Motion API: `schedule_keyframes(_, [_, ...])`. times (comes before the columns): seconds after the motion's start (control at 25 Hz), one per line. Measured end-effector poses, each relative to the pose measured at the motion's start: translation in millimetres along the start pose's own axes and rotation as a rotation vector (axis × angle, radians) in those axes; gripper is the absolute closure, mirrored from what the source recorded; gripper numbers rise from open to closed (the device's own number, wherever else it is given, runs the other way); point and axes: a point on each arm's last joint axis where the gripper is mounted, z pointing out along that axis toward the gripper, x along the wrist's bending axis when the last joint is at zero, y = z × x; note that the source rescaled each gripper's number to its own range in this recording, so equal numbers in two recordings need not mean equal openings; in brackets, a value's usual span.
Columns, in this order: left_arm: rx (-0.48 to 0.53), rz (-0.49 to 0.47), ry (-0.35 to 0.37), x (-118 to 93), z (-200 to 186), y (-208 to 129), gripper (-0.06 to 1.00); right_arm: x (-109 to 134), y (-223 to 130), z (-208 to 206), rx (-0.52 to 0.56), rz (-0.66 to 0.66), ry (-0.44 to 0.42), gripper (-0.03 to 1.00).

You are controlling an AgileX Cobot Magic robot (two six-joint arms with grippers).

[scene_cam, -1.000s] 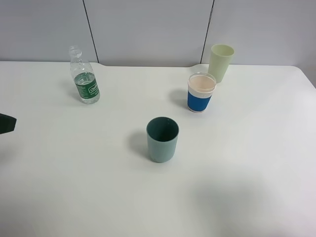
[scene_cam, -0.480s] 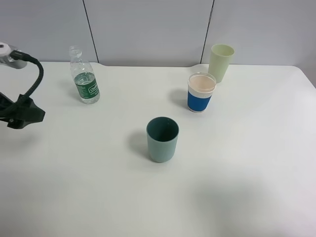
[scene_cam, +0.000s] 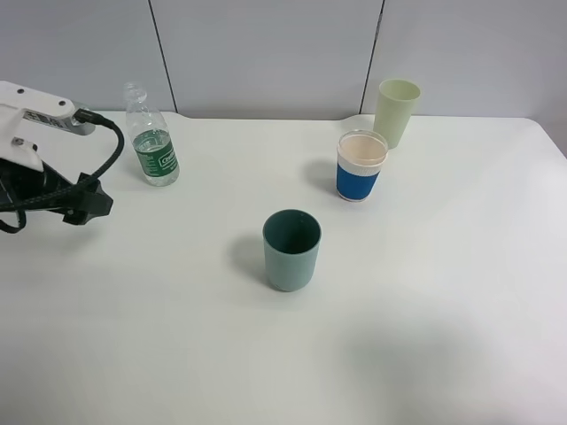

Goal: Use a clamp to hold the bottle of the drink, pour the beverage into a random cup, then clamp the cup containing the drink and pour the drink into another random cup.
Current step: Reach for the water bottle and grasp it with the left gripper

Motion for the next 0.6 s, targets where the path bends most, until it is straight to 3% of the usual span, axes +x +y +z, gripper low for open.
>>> schedule_keyframes(0.4, [-0.034,-0.002,0.007,-0.3,49.0,-3.7,-0.06,0.0,0.0,0.0,0.0,0.0,0.0,-0.03])
schedule_keyframes(0.6, [-0.113,0.02,0.01,-0.8,65.6,-1.3,-0.06,0.0,0.0,0.0,0.0,0.0,0.0,-0.03])
